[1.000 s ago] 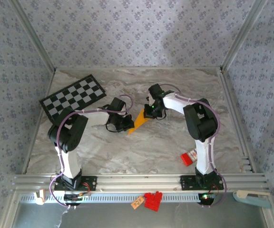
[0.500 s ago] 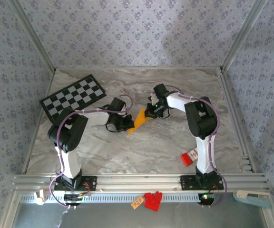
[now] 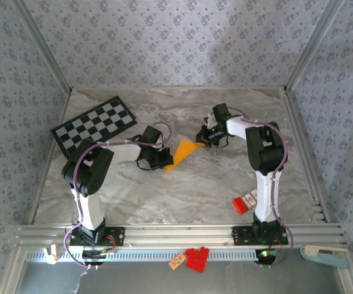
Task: Fold a paper plane with a square sheet of paper (pick it up from the middle)
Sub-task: Fold the wing for the fifth time at the center of the table.
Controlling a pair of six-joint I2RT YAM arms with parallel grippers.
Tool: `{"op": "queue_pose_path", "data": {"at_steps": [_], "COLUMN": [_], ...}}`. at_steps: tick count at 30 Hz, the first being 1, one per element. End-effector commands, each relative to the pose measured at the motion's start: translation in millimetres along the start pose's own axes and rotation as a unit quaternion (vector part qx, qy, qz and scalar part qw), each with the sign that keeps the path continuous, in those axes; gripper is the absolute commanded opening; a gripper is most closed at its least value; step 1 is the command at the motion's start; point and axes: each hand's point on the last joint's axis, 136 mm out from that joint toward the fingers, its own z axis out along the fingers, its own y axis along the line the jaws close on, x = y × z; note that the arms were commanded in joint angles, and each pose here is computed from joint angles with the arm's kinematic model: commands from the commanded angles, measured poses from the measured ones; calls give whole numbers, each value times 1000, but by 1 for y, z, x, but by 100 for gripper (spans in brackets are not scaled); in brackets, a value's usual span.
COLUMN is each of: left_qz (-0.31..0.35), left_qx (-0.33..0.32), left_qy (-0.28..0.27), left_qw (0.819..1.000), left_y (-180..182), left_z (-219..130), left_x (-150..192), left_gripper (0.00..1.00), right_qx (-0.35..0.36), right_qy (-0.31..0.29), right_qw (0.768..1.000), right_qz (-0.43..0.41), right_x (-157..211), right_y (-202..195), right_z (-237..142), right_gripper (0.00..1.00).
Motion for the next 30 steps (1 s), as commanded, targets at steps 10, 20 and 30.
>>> {"op": "queue_pose_path", "data": {"at_steps": [10, 20, 30], "left_qz": [-54, -50, -13], "left_qx": [-98, -88, -10], "left_qy": [52, 49, 33], "left_qw": [992, 994, 999], "left_y": [52, 44, -1], "left_z": [10, 9, -3], "left_x": [30, 26, 9], "left_gripper": [0, 0, 0], "right_qx": [30, -15, 26], "right_qy": [-85, 13, 48], "right_qw": [996, 999, 998], "right_qz": [-28, -30, -14], "right_x": [-8, 61, 76], "right_y": [24, 65, 31], "right_z": [-46, 15, 41], "right_gripper": [6, 4, 3]}}
